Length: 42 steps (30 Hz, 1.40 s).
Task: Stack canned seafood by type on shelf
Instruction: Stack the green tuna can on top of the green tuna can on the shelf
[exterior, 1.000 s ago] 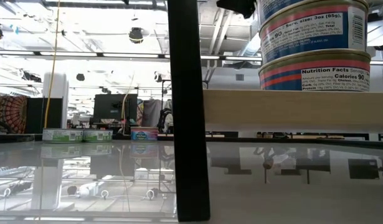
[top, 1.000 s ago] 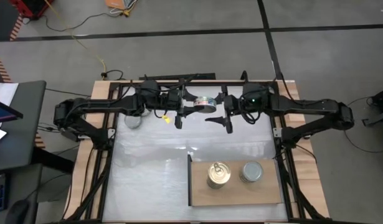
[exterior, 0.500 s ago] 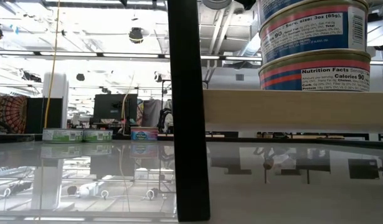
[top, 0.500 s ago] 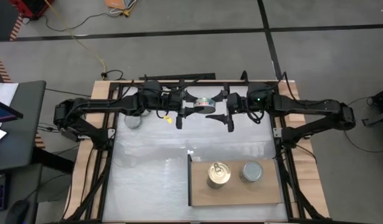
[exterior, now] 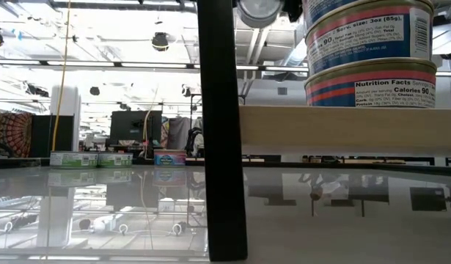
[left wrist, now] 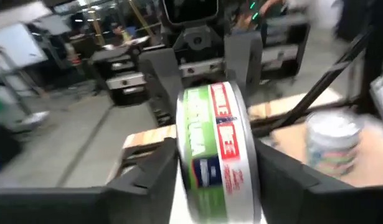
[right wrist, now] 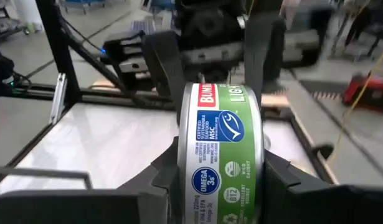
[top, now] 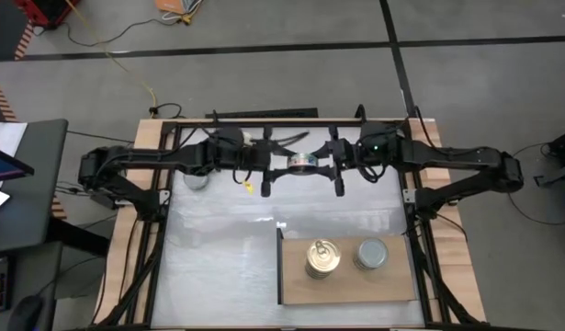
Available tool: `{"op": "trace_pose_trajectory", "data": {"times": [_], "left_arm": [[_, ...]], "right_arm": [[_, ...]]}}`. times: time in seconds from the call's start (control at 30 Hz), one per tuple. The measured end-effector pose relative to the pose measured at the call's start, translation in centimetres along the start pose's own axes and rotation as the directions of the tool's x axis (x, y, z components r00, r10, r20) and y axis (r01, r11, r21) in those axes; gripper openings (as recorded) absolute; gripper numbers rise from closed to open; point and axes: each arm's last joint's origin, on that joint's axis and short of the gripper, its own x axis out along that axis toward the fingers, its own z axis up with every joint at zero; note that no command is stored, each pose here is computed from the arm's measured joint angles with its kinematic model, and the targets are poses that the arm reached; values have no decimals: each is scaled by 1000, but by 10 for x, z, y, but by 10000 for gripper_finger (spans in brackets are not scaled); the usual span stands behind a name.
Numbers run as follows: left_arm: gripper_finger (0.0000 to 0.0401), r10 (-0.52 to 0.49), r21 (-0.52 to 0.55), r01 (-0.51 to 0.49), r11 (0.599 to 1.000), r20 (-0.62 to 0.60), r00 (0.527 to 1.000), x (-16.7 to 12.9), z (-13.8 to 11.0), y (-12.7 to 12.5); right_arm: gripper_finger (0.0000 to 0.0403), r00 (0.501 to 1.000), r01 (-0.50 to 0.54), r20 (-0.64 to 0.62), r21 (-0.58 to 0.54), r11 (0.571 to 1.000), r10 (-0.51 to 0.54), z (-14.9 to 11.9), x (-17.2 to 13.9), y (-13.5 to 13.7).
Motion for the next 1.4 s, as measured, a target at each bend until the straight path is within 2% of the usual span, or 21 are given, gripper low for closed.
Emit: {"op": "trace_pose_trajectory", "data": {"times": [0.07,0.2,0.3,0.4,0.5,0.63,0.73,0.83,0.93,1.1,1.17,1.33,1.4], "left_arm": [[206,59,79,-57,995,-24,998,-1,2,-5],[250,181,245,-141,959,-149,972,-5,0,-19],[262,198,308,-117,944,-247,949,-9,-4,-32],[259,175,325,-77,943,-287,942,-11,-5,-46],[249,184,369,-61,928,-308,934,-13,-7,-63],[235,222,432,-60,900,-335,916,-18,-21,-85],[226,209,423,-41,905,-361,909,-24,-38,-93],[220,218,395,-76,915,-330,918,-32,-49,-94],[218,221,359,-112,927,-278,935,-46,-56,-93],[217,245,259,-202,944,-146,959,-73,-60,-88],[217,252,221,-223,950,-118,960,-82,-64,-87],[217,273,168,-260,951,-61,960,-95,-61,-83],[217,275,151,-264,953,-56,960,-98,-60,-82]], "right_arm": [[152,999,-2,-45,22,1000,3,3,-8,1],[152,986,-2,-167,88,996,17,13,-27,1],[152,954,-1,-297,163,987,50,17,-40,4],[152,908,26,-411,248,968,81,21,-54,7],[152,857,45,-494,354,934,146,21,-64,11],[152,758,62,-572,542,838,314,11,-72,22],[152,683,100,-606,631,769,408,4,-75,34],[152,613,125,-617,692,711,493,-2,-75,48],[152,556,171,-640,712,681,530,-9,-75,60],[161,466,222,-673,717,661,574,-28,-71,77],[164,447,221,-660,736,640,604,-35,-68,84],[156,435,187,-587,801,569,683,-47,-57,101],[156,418,174,-575,811,559,704,-49,-56,106]]}}
